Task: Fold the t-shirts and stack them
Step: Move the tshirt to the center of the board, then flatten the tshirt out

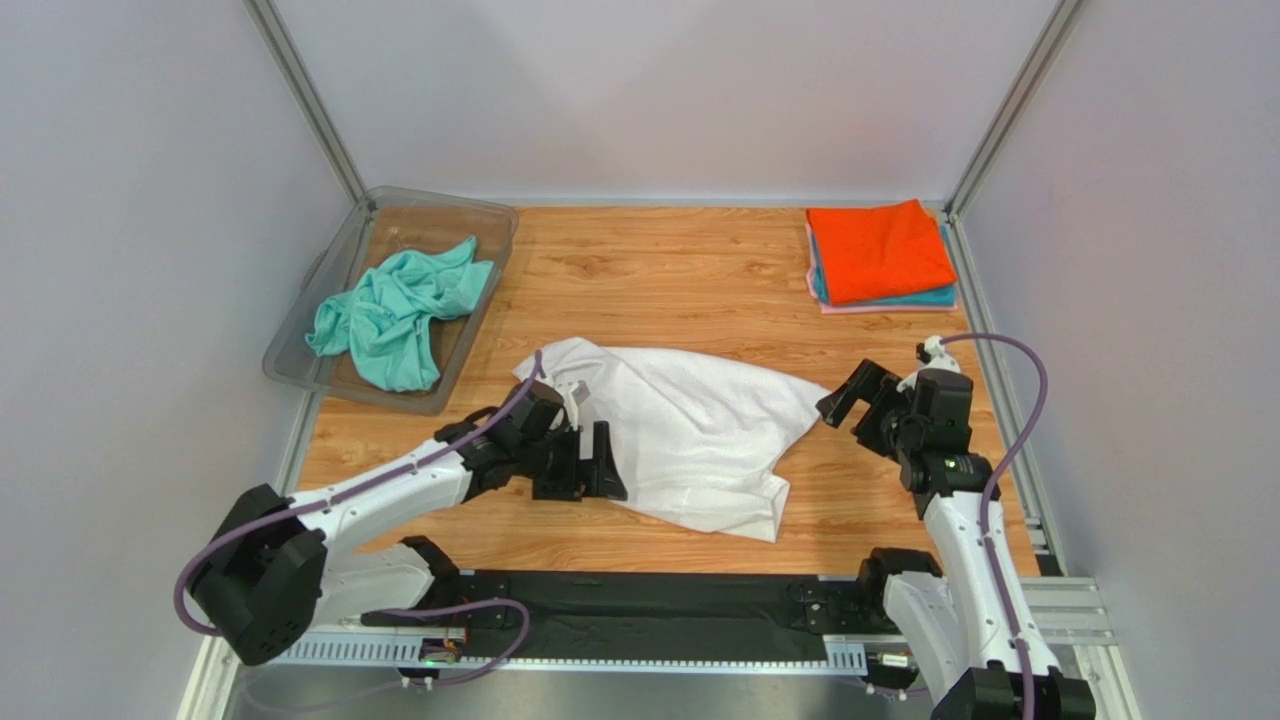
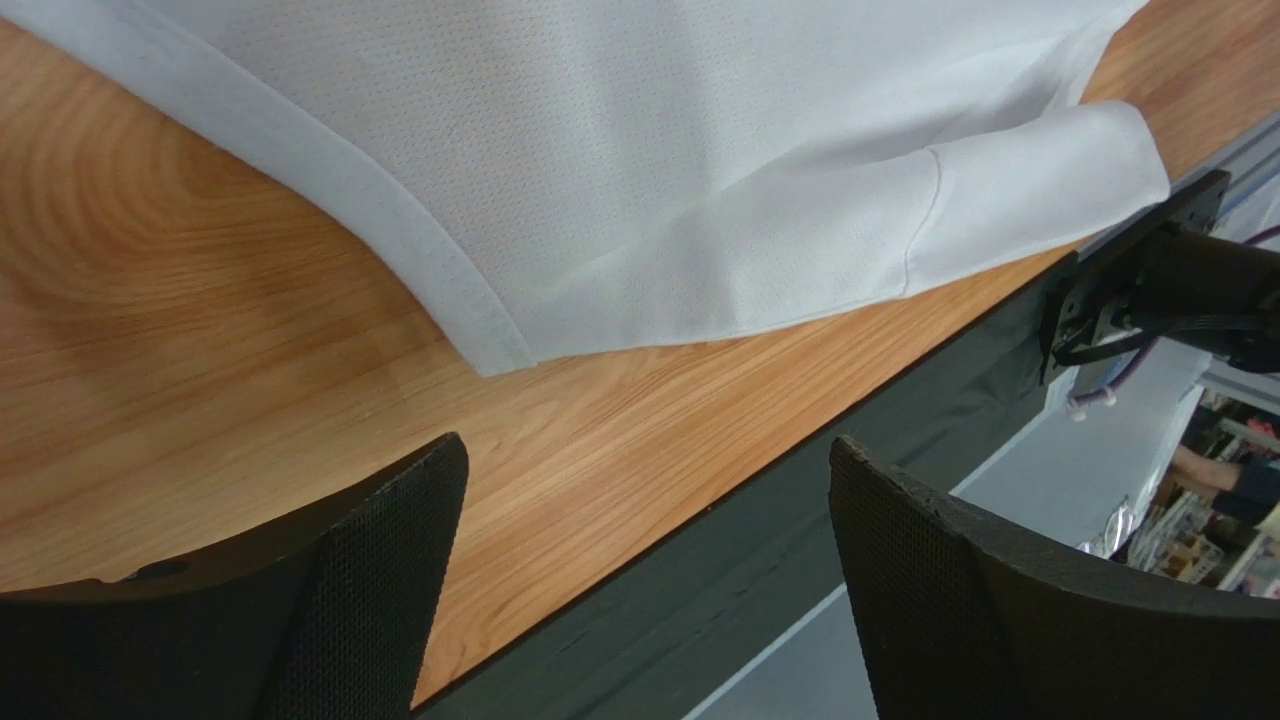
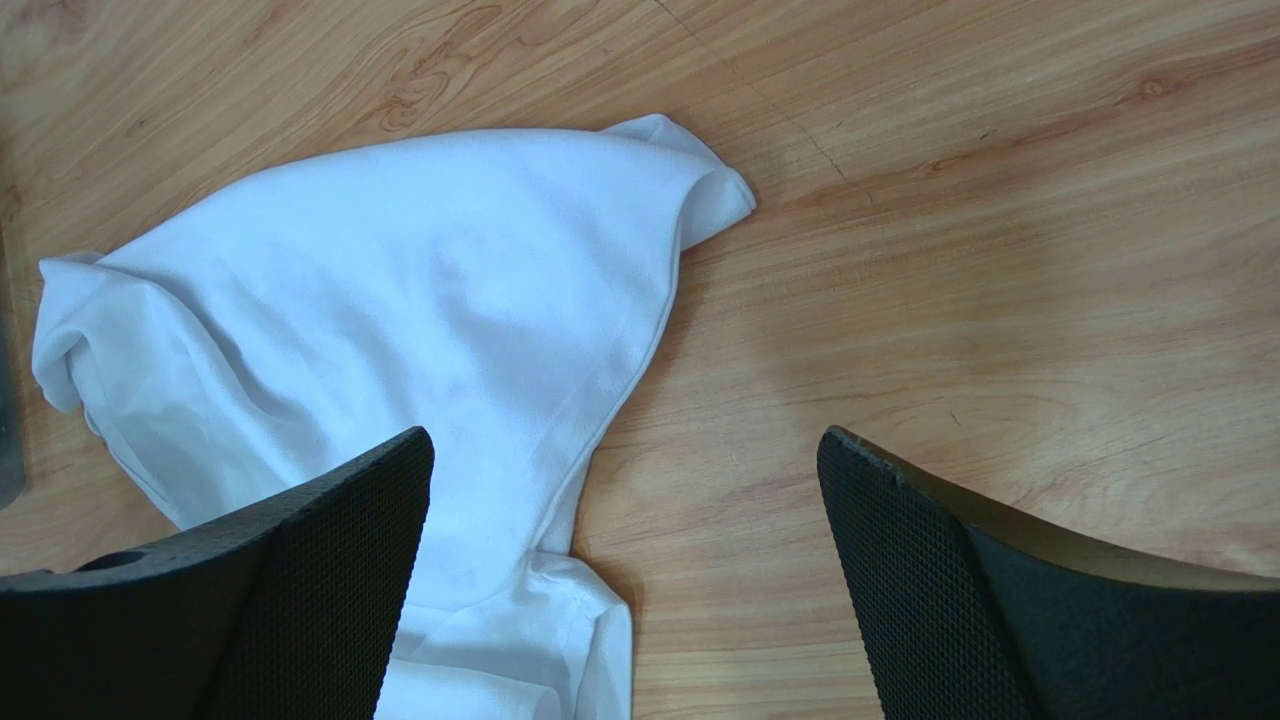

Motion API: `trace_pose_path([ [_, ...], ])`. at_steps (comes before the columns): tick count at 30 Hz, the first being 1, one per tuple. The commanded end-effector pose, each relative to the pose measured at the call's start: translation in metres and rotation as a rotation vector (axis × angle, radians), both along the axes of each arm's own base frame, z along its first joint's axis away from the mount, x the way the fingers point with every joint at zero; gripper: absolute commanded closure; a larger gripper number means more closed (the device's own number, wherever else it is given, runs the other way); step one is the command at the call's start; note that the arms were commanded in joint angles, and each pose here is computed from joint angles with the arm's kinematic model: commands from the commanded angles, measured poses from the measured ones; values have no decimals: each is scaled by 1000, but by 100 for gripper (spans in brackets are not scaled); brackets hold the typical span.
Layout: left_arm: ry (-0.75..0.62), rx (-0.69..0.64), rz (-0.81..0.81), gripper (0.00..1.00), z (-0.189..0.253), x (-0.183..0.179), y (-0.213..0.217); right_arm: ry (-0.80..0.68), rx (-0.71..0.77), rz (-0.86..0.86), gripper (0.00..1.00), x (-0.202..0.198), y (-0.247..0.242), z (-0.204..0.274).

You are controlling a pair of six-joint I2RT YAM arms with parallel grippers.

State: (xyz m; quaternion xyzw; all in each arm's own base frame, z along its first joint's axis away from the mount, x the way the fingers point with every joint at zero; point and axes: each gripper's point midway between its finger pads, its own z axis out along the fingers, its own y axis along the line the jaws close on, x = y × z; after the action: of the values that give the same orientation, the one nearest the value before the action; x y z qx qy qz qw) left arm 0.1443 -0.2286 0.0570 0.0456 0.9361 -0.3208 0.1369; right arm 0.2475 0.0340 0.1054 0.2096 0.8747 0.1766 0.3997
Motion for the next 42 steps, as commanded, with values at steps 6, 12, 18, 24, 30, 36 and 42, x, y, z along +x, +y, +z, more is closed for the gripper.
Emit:
trace_pose_path([
  [6, 55, -99, -25, 2, -15, 16, -46, 2, -6, -5, 0, 1, -1, -4],
  [12, 80, -14, 63, 2, -44, 49, -33, 2, -9, -9, 0, 2, -2, -3],
  [18, -7, 55, 210, 2, -50, 130, 12, 9, -8, -7, 0, 2, -2, -5],
  [24, -101, 7, 235, 3, -26, 215, 20, 11, -11, -10, 0, 2, -3, -5],
  [30, -218, -16, 143, 4, 9, 284, 0, 11, -5, 1, 0, 2, -1, -6],
  [36, -264, -48, 104, 6, 44, 307, -12, -2, -1, 3, 0, 1, 0, -4],
  [42, -262, 47, 182, 5, 88, 248, 20, -8, -5, 1, 0, 1, 0, -2],
])
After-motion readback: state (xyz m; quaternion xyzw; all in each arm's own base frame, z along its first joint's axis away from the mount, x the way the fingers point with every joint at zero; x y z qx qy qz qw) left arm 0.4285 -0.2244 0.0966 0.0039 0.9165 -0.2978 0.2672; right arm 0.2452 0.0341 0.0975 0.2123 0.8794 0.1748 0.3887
